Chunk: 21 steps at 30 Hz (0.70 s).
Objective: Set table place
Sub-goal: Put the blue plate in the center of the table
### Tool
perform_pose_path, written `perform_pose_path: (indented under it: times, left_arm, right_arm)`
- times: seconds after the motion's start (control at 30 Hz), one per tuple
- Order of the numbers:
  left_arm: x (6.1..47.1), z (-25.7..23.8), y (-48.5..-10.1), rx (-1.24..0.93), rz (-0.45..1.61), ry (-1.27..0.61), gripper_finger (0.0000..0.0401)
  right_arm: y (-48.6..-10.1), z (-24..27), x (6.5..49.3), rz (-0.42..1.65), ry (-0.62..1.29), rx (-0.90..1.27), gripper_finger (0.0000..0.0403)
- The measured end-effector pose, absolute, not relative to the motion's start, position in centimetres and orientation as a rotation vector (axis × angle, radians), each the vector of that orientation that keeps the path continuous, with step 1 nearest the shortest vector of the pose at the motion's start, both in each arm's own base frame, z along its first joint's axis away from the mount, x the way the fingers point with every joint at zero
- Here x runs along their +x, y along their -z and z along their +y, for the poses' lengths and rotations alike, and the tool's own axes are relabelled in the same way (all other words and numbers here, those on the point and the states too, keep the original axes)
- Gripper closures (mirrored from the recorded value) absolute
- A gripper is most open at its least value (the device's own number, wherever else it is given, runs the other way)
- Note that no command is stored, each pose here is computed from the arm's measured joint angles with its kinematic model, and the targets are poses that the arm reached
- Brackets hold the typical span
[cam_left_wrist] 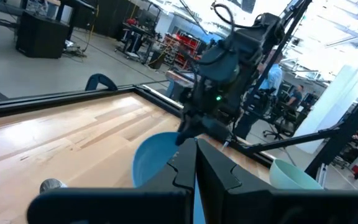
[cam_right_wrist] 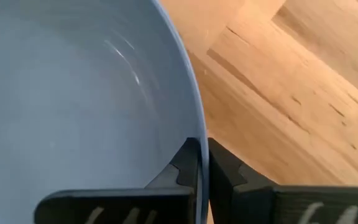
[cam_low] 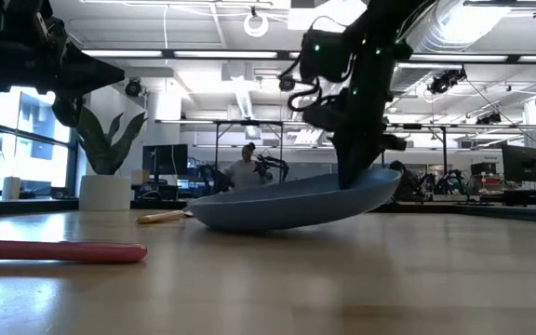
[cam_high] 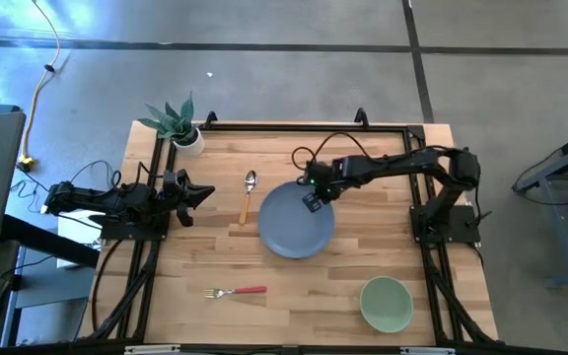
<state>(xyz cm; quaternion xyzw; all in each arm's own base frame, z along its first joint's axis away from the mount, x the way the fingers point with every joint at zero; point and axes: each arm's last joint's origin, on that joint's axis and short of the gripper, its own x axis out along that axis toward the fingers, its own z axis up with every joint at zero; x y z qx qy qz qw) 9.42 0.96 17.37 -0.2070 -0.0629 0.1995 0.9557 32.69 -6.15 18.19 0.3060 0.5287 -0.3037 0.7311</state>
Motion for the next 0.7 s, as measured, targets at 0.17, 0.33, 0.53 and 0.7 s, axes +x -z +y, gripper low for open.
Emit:
perform_pose_path:
  times: [0.17,0.33,0.53,0.7]
  left_arm:
    - [9.4,1.0,-17.4,-0.42,-0.128,-0.405,0.04]
    - [9.4,1.0,-17.4,-0.421,-0.128,-0.405,0.04]
    - [9.4,1.0,-17.4,-0.421,-0.128,-0.405,0.04]
    - [9.4,1.0,-17.4,-0.421,-0.127,-0.405,0.04]
  right_arm:
    - [-16.3,-6.4,33.5,1.195,0.636,0.663,0.0402]
    - [-15.7,-6.5,33.6,1.218,0.633,0.656,0.0402]
    - [-13.9,-6.5,32.2,1.172,0.604,0.751,0.0402]
    - [-13.9,-5.7,30.9,1.125,0.64,0.797,0.0402]
